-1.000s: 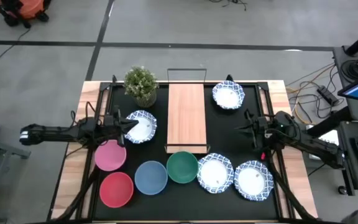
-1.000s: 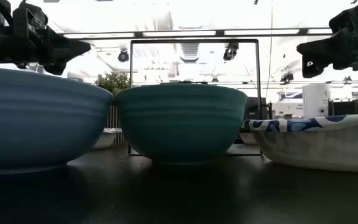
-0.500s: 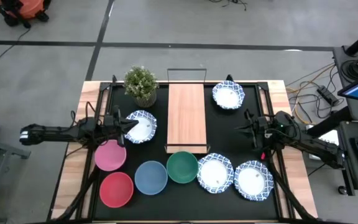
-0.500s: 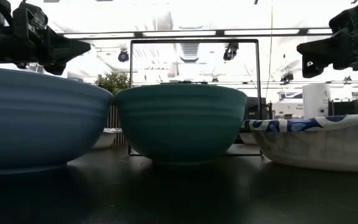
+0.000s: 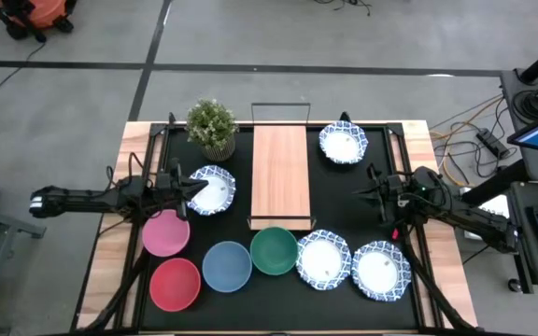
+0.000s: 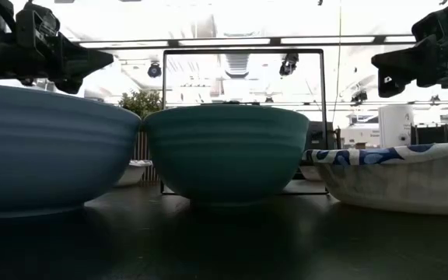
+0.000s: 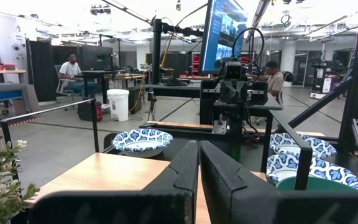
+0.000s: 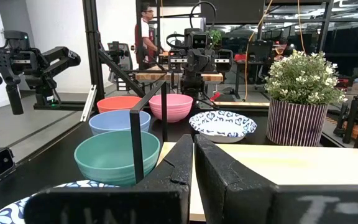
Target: Place and stack bowls onto a shelf
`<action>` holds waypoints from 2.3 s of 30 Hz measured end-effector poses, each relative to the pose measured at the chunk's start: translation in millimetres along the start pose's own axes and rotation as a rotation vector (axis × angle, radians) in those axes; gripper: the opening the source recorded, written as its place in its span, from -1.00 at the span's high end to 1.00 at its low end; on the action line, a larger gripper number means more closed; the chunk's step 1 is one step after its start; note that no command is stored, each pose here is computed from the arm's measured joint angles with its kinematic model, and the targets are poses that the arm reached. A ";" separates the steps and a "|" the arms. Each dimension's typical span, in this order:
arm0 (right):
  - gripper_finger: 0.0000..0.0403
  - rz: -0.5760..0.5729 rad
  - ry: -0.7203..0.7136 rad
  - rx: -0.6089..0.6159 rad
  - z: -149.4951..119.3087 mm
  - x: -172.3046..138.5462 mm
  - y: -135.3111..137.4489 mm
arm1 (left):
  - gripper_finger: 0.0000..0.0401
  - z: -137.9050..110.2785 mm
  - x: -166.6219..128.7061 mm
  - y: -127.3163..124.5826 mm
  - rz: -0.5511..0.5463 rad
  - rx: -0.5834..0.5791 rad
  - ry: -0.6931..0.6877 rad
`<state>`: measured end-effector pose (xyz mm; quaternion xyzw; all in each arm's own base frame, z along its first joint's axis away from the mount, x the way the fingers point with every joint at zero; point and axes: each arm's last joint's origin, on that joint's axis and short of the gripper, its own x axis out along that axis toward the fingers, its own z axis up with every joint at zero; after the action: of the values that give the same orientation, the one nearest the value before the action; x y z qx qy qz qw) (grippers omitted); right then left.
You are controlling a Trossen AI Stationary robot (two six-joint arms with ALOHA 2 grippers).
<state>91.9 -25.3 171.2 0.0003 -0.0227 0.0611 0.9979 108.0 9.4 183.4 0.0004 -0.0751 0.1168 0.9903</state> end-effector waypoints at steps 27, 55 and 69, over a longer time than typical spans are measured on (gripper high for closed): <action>0.96 0.000 0.000 0.000 0.0 0.0 0.0 | 1.00 0.0 0.0 0.0 0.000 0.000 0.000; 0.96 0.165 -0.202 0.339 52.8 -1.7 13.3 | 1.00 11.9 -0.2 -0.1 -0.034 -0.576 -0.118; 0.88 0.174 -0.097 0.327 110.2 13.9 11.7 | 1.00 24.1 1.1 -1.5 -0.113 -0.558 -0.234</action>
<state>99.2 -12.4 281.9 0.1635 -0.0604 0.1501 0.9732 105.9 7.7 207.4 -0.2541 -0.2178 0.0355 0.9417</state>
